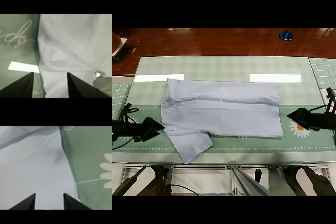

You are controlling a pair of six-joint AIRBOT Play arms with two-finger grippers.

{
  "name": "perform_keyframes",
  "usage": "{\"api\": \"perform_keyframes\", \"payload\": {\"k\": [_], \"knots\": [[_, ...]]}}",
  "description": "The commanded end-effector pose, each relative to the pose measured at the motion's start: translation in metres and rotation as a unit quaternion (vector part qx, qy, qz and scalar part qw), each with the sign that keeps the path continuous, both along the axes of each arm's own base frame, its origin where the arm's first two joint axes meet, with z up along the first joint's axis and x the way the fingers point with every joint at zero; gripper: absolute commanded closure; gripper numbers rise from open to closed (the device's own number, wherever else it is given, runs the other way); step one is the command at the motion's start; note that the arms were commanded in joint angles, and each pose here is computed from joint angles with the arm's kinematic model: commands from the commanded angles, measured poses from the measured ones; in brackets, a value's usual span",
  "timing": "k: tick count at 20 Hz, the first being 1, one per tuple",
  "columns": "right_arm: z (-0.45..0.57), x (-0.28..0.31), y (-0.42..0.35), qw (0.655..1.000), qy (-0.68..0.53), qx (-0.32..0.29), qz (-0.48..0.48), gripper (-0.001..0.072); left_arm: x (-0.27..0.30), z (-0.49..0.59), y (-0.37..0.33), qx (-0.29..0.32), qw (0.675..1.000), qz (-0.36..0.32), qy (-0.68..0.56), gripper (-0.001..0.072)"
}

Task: Fold the shirts.

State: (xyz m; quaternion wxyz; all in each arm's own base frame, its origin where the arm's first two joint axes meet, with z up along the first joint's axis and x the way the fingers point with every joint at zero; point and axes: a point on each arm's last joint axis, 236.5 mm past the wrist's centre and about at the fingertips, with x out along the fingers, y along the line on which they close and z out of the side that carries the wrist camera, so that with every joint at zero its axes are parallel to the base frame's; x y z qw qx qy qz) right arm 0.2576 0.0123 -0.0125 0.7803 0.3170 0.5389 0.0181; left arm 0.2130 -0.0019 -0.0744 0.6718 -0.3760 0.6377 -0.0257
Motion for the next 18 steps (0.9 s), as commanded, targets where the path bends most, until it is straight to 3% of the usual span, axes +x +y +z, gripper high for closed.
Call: {"api": "perform_keyframes", "payload": {"k": [1,7,10,12,13,14,16,18], "knots": [[-0.012,-0.016,0.021,0.999,-0.015,0.034,-0.01,0.0304,-0.019,-0.016,-0.015,-0.015,1.0,0.006,0.015,0.0201],[-0.011,-0.015,0.024,0.999,-0.014,0.043,-0.013,0.0304,-0.012,-0.042,-0.044,-0.021,1.0,0.017,0.0,0.0202],[-0.009,-0.01,0.019,0.999,-0.023,0.038,-0.027,0.0304,-0.014,-0.054,-0.061,-0.012,1.0,-0.021,0.003,0.0219],[-0.017,-0.013,-0.024,0.997,0.003,-0.024,-0.077,0.0304,-0.021,-0.055,-0.074,-0.015,0.998,-0.066,0.003,0.0438],[-0.023,-0.024,-0.048,0.993,0.035,-0.054,-0.096,0.0304,-0.022,-0.054,-0.076,-0.016,0.997,-0.076,0.0,0.0638],[-0.03,-0.039,-0.064,0.99,0.069,-0.073,-0.102,0.0304,-0.022,-0.054,-0.074,-0.015,0.997,-0.078,-0.001,0.0686],[-0.05,-0.082,-0.073,0.979,0.163,-0.077,-0.093,0.0304,-0.017,-0.05,-0.07,-0.015,0.997,-0.074,-0.006,0.0686],[-0.064,-0.101,-0.051,0.974,0.209,-0.042,-0.077,0.0304,-0.009,-0.044,-0.069,-0.014,0.997,-0.074,-0.015,0.0686]]}}
